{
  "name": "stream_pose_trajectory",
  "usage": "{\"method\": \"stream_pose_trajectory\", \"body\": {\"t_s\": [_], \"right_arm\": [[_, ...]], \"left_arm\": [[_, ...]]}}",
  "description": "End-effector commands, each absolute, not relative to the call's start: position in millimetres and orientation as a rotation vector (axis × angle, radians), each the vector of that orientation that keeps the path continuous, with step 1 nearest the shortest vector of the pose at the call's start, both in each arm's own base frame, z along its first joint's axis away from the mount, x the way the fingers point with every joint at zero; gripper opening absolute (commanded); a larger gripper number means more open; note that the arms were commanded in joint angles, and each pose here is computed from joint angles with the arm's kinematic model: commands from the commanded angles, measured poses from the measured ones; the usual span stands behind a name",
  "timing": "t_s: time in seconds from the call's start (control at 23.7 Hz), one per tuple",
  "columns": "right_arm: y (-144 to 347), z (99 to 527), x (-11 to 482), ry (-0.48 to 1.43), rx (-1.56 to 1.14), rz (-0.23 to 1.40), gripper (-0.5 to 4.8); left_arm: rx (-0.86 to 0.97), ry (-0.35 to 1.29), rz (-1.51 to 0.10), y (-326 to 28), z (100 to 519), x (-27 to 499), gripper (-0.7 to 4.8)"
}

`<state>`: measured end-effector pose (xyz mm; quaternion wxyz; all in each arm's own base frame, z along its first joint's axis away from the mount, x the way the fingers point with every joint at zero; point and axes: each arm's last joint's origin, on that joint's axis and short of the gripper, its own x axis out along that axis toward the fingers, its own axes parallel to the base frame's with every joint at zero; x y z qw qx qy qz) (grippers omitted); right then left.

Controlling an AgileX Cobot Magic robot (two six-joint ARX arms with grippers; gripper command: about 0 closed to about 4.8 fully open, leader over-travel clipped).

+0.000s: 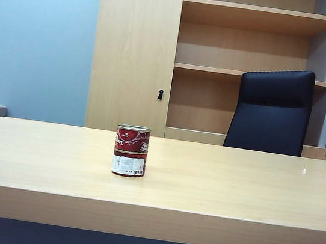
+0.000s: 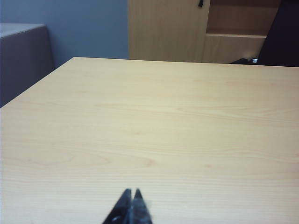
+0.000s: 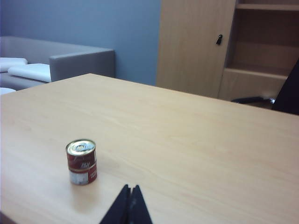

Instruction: Stack a can of tomatoes on the right onto the can of tomatoes on the left.

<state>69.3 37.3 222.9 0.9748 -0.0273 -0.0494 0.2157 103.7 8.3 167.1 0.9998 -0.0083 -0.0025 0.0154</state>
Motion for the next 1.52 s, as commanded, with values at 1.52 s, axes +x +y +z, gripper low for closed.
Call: {"method": "stream_pose_trajectory", "body": {"t_s": [1.52], "right_arm": [[-4,147,96,0.179,-0.025,-0.051,-0.01]], "left_arm": [[-0.016,-0.013,0.031,8,169,104,-0.02]]}}
